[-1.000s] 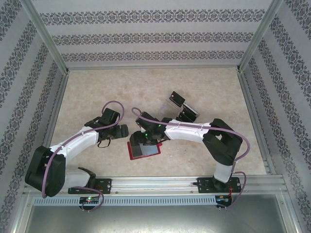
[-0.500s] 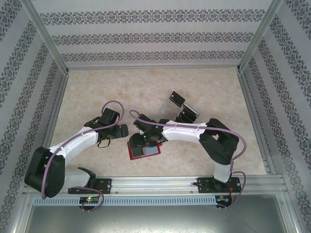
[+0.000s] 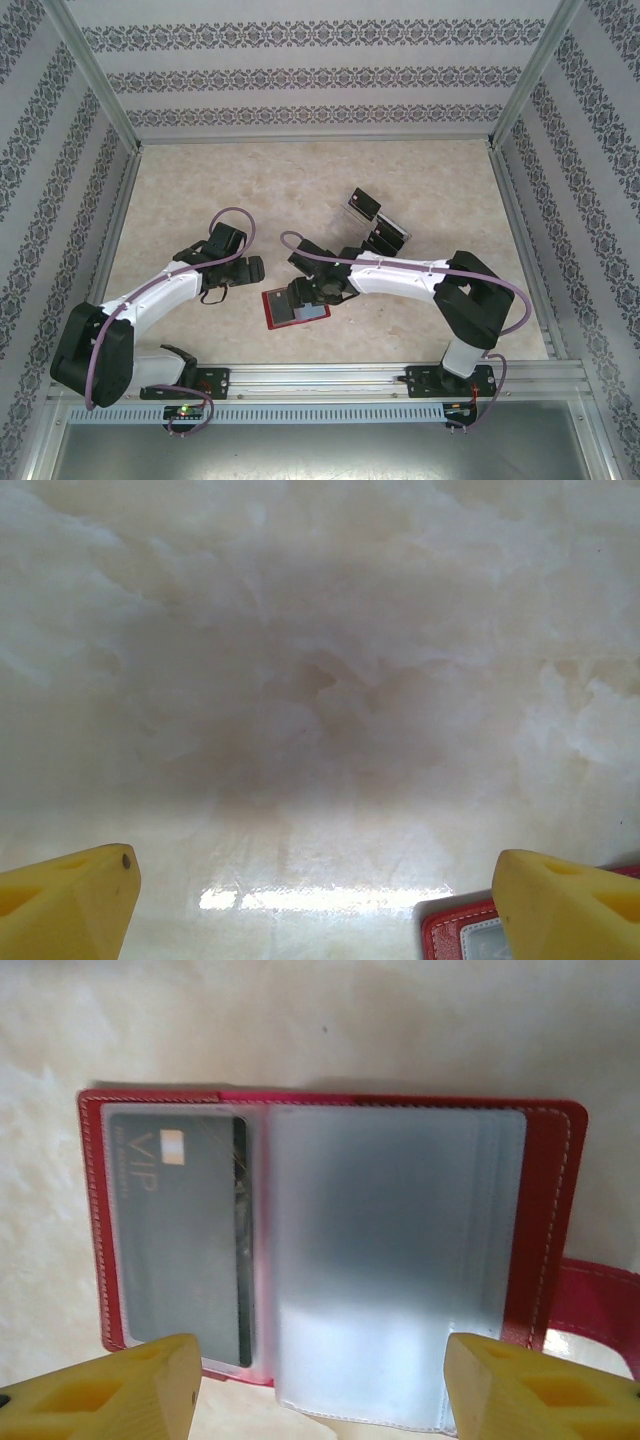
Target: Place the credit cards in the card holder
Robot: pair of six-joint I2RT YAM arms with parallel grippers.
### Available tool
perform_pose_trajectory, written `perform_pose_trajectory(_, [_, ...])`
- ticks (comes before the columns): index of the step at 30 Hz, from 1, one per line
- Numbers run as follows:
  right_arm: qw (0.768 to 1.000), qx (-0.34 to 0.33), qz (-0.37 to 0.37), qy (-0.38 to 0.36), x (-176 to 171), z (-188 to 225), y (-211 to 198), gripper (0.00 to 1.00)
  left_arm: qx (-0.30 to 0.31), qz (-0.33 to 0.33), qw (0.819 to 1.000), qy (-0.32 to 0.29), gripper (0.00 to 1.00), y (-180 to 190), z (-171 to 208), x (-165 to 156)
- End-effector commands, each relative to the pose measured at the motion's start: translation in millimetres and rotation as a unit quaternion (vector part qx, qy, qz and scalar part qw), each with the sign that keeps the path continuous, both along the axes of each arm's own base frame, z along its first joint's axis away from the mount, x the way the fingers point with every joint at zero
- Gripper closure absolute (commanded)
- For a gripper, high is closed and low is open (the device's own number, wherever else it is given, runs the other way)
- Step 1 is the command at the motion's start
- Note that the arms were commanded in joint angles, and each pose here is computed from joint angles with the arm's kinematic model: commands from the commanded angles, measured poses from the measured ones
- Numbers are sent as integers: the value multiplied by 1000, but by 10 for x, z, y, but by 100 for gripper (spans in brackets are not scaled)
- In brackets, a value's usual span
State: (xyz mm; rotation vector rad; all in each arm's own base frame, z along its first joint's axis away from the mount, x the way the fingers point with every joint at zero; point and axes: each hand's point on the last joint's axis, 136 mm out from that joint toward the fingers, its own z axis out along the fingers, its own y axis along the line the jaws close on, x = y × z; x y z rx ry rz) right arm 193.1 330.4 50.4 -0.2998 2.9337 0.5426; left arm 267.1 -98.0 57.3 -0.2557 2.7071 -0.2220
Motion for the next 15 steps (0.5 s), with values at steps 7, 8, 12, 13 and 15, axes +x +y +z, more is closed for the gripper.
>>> perform_pose_trajectory(7, [1000,-14,1,10,-3,-157,-14,34,2,-9,1000,-7,8,-21,14,28])
perform_pose_trajectory(8, [1000,-14,1,12,-8,-175,-13,34,2,-9,1000,-7,8,-21,15,32])
perform_pose_trajectory(12, [1000,-12,2,18,-18,-220,7,34,2,-10,1000,-6,8,-24,4,28])
perform_pose_trajectory(13, [1000,-11,2,20,-24,-227,16,34,1,-9,1000,-6,8,-23,4,29])
perform_pose_trajectory(15, [1000,-6,4,25,-34,-237,43,34,2,-9,1000,-8,8,-24,10,37])
